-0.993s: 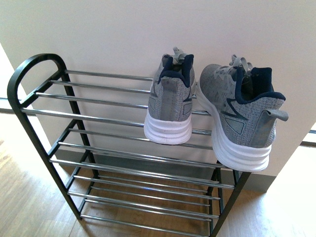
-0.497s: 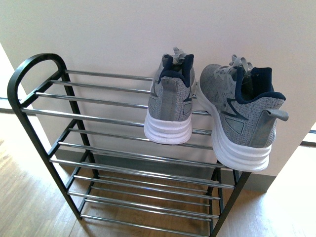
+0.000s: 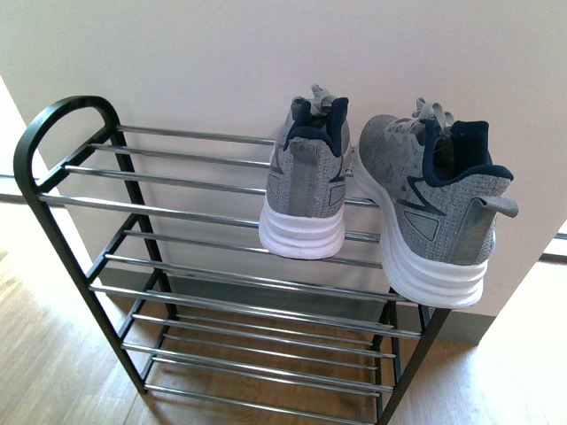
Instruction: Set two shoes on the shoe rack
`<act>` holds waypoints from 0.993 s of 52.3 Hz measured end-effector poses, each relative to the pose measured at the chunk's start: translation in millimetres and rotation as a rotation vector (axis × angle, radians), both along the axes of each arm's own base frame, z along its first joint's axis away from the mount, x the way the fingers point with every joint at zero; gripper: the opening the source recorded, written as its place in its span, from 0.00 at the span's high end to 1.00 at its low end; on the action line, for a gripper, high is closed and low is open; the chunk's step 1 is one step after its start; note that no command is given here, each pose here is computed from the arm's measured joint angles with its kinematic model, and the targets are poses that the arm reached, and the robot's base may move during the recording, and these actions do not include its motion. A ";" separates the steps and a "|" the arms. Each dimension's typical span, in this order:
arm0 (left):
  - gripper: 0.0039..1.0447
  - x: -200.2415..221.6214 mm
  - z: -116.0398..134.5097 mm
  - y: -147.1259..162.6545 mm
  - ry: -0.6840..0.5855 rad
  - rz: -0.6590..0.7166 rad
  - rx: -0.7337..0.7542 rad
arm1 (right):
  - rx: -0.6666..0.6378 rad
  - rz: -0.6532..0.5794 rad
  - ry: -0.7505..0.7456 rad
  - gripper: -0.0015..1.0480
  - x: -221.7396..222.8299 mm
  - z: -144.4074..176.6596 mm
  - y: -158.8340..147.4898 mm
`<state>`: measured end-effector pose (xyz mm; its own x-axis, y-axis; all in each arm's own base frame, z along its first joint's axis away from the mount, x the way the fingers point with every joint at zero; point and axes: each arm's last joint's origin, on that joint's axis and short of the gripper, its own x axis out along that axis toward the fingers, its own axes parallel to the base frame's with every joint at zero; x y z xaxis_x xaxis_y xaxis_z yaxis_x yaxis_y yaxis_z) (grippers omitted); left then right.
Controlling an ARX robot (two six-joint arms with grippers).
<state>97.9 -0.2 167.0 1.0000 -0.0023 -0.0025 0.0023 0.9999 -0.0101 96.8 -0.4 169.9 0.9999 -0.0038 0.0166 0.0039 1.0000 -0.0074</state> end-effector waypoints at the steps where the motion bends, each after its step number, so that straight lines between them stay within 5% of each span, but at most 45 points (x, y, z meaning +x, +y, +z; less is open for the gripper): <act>1: 0.75 0.0 0.0 0.0 0.000 0.000 0.000 | 0.000 0.000 0.000 0.09 0.0 0.0 0.0; 21: 0.07 0.0 0.0 0.1 0.000 0.003 0.000 | 0.000 0.003 0.000 0.09 0.0 0.0 0.1; 52: 0.09 0.0 0.0 0.0 0.000 0.000 0.002 | 0.001 0.001 0.001 0.09 0.0 -0.1 0.2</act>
